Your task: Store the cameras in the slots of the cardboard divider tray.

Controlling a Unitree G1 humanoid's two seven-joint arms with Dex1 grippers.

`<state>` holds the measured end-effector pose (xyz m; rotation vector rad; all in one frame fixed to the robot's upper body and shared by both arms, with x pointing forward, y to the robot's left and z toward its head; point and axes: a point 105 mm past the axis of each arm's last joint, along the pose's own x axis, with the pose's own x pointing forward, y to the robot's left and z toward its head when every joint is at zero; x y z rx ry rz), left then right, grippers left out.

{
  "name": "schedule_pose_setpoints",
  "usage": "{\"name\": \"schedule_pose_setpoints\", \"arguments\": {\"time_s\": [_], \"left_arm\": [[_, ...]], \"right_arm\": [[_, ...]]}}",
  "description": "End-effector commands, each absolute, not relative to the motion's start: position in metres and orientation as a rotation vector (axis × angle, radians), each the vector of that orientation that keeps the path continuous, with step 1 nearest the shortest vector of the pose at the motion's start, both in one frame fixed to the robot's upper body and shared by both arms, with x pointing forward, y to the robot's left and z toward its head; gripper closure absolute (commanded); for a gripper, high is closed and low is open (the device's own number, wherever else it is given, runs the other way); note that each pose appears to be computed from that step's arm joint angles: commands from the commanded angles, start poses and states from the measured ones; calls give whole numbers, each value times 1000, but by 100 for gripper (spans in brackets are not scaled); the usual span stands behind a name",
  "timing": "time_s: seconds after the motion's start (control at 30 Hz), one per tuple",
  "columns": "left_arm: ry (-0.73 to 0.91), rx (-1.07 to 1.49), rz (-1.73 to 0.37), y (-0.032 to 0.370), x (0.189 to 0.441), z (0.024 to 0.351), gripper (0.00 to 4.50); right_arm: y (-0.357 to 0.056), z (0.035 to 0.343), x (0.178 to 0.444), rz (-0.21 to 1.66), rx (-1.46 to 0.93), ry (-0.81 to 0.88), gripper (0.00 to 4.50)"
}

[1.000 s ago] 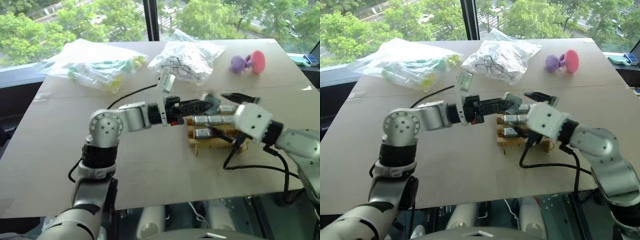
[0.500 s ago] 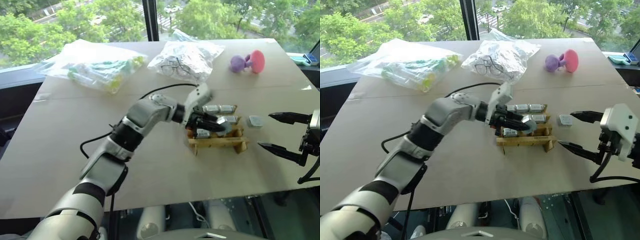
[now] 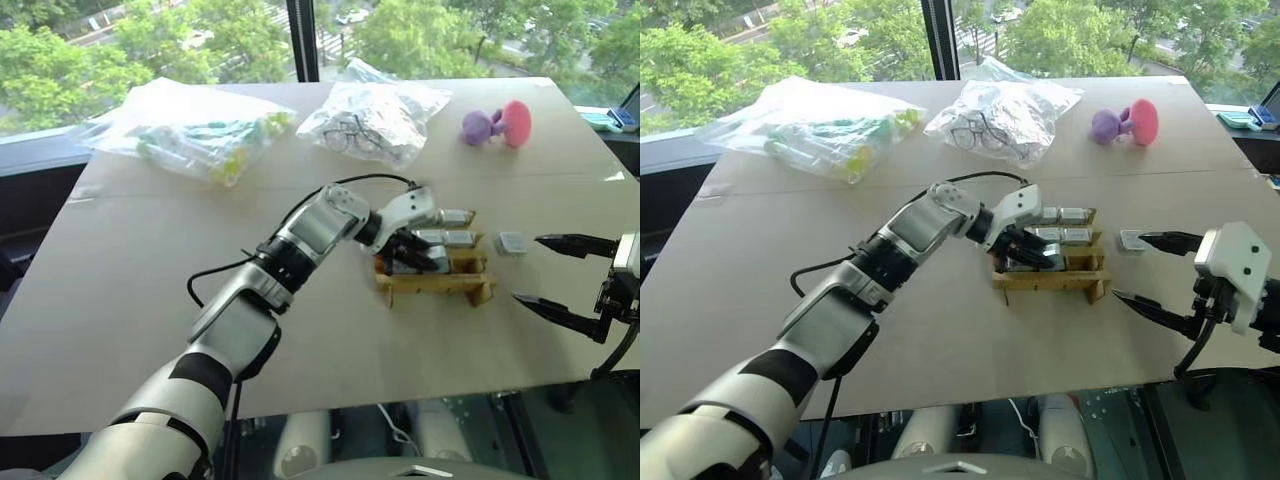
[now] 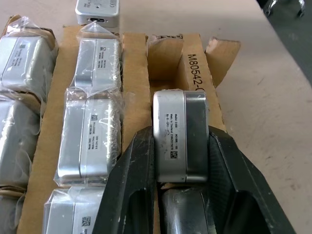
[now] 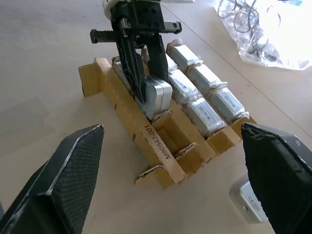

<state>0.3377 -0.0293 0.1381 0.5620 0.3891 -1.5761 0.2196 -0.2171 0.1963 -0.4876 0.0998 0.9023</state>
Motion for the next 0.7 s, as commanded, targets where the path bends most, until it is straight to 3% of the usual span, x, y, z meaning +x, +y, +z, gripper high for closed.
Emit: {"name": "schedule_pose_setpoints", "arguments": {"time_s": [0.03, 0.1, 0.13, 0.2, 0.27, 0.47, 0.6, 0.7], "left_arm": [[337, 615, -1586, -34, 327, 151, 287], [267, 484, -1608, -44, 313, 182, 241], [245, 418, -1633, -42, 304, 200, 180], [200, 271, -1655, -22, 290, 231, 112], [167, 212, -1644, -5, 283, 243, 112], [22, 84, -1368, 60, 284, 219, 112], [-47, 63, -1352, 89, 257, 203, 2], [-36, 37, -1318, 101, 236, 190, 2]], "right_arm": [[-220, 208, 222, 835, -529, 46, 0], [-224, 205, 230, 774, -581, 55, 0], [-228, 201, 235, 738, -593, 82, 0], [-238, 190, 248, 646, -591, 167, 0], [-247, 182, 259, 559, -611, 235, 0], [-258, 156, 296, 359, -419, 283, 0], [-264, 137, 314, 241, -345, 302, 0], [-262, 122, 323, 212, -267, 317, 0]]}}
